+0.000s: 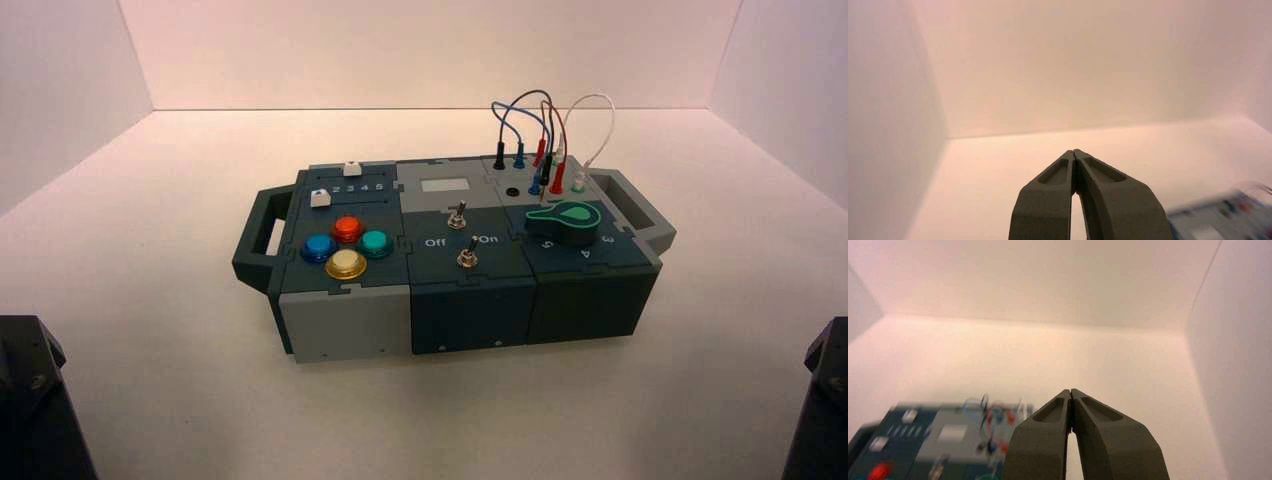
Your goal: Turn the knob to position 2.
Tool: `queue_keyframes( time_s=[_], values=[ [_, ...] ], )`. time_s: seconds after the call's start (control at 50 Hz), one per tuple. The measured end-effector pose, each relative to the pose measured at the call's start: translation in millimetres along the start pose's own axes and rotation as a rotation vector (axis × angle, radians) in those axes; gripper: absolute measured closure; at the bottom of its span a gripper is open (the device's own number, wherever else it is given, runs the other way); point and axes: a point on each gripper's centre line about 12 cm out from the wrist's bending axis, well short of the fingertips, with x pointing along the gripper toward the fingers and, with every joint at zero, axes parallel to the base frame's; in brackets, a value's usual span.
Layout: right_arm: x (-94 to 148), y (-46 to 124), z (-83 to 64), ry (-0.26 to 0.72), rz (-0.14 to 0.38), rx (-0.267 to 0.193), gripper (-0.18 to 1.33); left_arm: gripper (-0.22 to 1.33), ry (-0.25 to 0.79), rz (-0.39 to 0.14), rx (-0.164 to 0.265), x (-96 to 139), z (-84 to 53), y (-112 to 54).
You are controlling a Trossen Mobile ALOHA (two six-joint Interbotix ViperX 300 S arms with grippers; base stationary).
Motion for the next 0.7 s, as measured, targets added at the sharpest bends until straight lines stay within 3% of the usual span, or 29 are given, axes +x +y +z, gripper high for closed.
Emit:
queue_keyframes(
  time_s=[0.26, 0.48, 0.7],
  values=[
    [-7.7, 8.9, 10.1, 0.229, 0.053, 0.039, 1.30, 1.28, 0.184, -0.132, 0.055, 19.9, -12.8, -23.9],
    [-6.3, 18.5, -6.8, 0.489, 0.124, 0.090, 1.30, 1.28, 0.221, -0.187, 0.083, 20.8, -7.4, -34.8],
    [-10.3, 23.6, -11.5, 0.539, 0.163, 0.112, 1.30, 1.28, 0.269, -0.204, 0.096, 24.2, -3.5, -39.5]
  ],
)
